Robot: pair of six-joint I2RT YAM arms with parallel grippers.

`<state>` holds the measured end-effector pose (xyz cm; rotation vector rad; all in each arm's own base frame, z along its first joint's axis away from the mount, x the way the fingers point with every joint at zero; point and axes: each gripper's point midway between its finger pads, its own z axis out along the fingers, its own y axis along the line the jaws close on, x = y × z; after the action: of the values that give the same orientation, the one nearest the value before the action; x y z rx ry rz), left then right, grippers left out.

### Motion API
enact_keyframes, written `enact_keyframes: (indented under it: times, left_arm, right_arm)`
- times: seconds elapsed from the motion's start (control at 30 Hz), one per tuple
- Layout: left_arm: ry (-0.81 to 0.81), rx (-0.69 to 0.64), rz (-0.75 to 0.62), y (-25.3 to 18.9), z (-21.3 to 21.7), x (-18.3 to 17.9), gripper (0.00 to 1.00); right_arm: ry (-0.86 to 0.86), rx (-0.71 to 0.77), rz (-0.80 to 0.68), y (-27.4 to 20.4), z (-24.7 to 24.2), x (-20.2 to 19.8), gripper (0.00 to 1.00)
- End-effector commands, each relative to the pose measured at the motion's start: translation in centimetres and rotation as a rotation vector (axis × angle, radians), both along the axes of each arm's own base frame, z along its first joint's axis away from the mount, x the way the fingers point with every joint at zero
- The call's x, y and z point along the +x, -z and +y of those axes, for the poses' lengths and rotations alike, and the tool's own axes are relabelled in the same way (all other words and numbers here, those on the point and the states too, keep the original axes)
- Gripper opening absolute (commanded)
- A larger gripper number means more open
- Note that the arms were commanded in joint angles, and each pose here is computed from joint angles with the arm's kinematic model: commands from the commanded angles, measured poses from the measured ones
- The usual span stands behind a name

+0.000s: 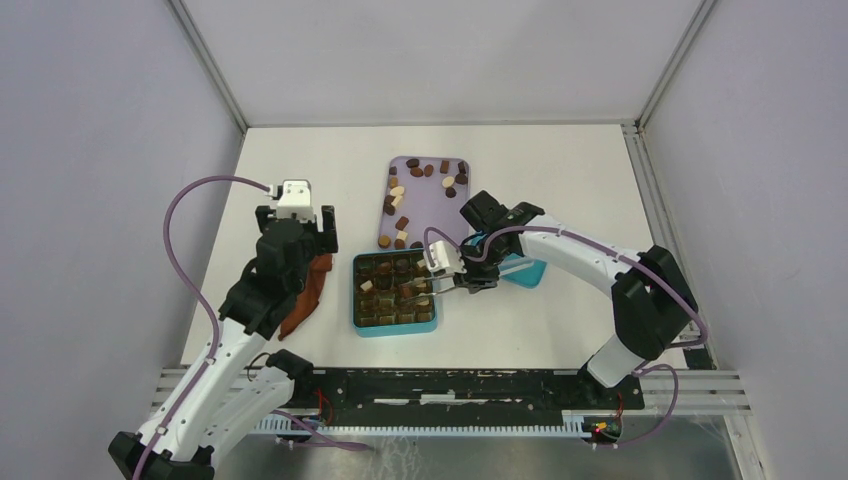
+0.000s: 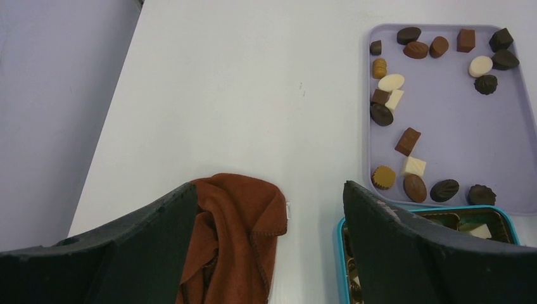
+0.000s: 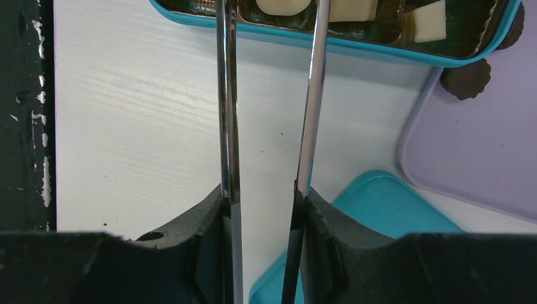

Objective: Pack the chocolate
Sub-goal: Place the fake chocolate in the packing box.

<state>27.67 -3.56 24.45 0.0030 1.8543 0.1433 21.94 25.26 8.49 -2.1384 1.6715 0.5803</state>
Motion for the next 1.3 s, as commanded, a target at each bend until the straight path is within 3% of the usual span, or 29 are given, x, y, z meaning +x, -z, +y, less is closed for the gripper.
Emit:
enact_keyframes:
  times: [0.0, 0.17, 0.4, 0.63, 1.03, 1.27]
  left_arm:
    - [0.018, -0.006, -0.035, -0.9, -0.3, 0.4, 0.9]
    - [0.021, -0.007, -0.035, -0.9, -0.3, 0.4, 0.9]
    - [0.021, -0.007, -0.036, -0.9, -0.3, 0.4, 0.9]
    - [0.023, -0.007, -0.035, -0.9, -0.4, 0.4, 0.9]
    - [0.018, -0.008, -0.039, -1.0, -0.2, 0.3, 0.9]
    - [0.019, -0.008, -0.039, -1.0, -0.3, 0.3, 0.9]
  right_arm:
    - [-0.009, 0.011, -0.04, -0.8, 1.2, 0.9, 0.17]
    - [-0.007, -0.003, -0.047, -0.6, 1.4, 1.0, 0.22]
    - [0.0, -0.002, -0.047, -0.8, 1.6, 1.0, 0.4]
    - [0.017, 0.001, -0.048, -1.0, 1.7, 1.2, 0.5]
    - [0.015, 0.095, 0.011, -3.9, 2.7, 1.2, 0.49]
    - [0.141, 0.198, 0.025, -6.8, 0.5, 4.5, 0.48]
